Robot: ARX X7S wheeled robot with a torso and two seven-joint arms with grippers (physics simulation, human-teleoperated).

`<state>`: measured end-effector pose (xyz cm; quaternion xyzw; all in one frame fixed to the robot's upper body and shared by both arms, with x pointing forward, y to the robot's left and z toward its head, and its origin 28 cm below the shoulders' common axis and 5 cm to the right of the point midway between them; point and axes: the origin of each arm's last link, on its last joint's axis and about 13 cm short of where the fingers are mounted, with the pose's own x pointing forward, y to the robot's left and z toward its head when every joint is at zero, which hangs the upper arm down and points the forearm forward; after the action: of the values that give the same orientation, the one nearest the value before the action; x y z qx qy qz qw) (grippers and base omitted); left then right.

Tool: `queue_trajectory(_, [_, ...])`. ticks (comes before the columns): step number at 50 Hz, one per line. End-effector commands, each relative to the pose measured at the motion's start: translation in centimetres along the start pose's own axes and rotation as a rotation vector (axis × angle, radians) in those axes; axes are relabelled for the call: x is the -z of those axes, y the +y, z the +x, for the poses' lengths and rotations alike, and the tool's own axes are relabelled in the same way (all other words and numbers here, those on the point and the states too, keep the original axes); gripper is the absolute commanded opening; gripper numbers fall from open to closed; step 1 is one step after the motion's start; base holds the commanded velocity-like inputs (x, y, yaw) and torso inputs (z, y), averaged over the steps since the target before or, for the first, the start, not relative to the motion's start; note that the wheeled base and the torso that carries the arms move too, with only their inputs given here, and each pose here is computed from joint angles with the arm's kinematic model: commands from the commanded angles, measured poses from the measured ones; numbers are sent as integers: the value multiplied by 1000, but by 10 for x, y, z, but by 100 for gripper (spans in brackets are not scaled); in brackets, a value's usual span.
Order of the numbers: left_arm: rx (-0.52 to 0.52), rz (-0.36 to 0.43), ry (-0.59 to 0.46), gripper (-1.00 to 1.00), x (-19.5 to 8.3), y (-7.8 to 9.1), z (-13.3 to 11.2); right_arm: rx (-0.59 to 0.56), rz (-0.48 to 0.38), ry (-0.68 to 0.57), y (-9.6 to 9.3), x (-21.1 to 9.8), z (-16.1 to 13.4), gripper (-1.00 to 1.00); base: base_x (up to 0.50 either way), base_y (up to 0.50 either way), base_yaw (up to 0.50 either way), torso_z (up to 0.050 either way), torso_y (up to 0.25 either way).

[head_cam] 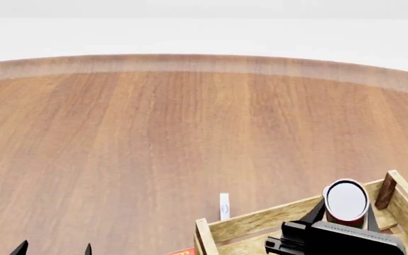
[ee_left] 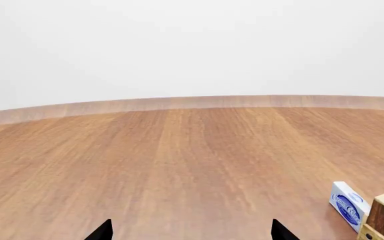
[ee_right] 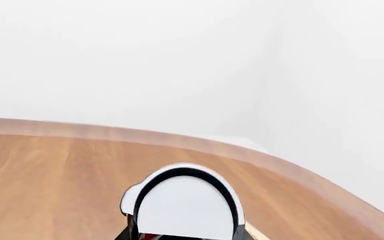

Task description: Pick up the tomato sauce, and put it in the wooden tray.

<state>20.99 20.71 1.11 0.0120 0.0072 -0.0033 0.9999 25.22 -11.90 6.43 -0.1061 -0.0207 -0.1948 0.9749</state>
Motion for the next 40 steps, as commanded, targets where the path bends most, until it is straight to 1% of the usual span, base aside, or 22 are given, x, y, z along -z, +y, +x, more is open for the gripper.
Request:
queue_trajectory(1, [9,-11,-8,100,-1,-2,1,46,-39,54,6,0,42,-100,0,0,0,0,0])
queue_trajectory(4, [8,-11,-8,100,-1,-2,1,52,-41,87,8,5,54,-100,0,0,0,0,0])
queue_trajectory(13, [9,-11,-8,100,-1,-2,1,59,-52,100,12,11,71,-100,0,0,0,0,0])
queue_trajectory(17, [8,-11,-8,100,-1,-2,1,70,-53,148,13,20,81,-100,0,0,0,0,3])
queue_trajectory(40, [8,-11,-8,100,-1,-2,1,96,-80,266,15,59,96,-100,0,0,0,0,0])
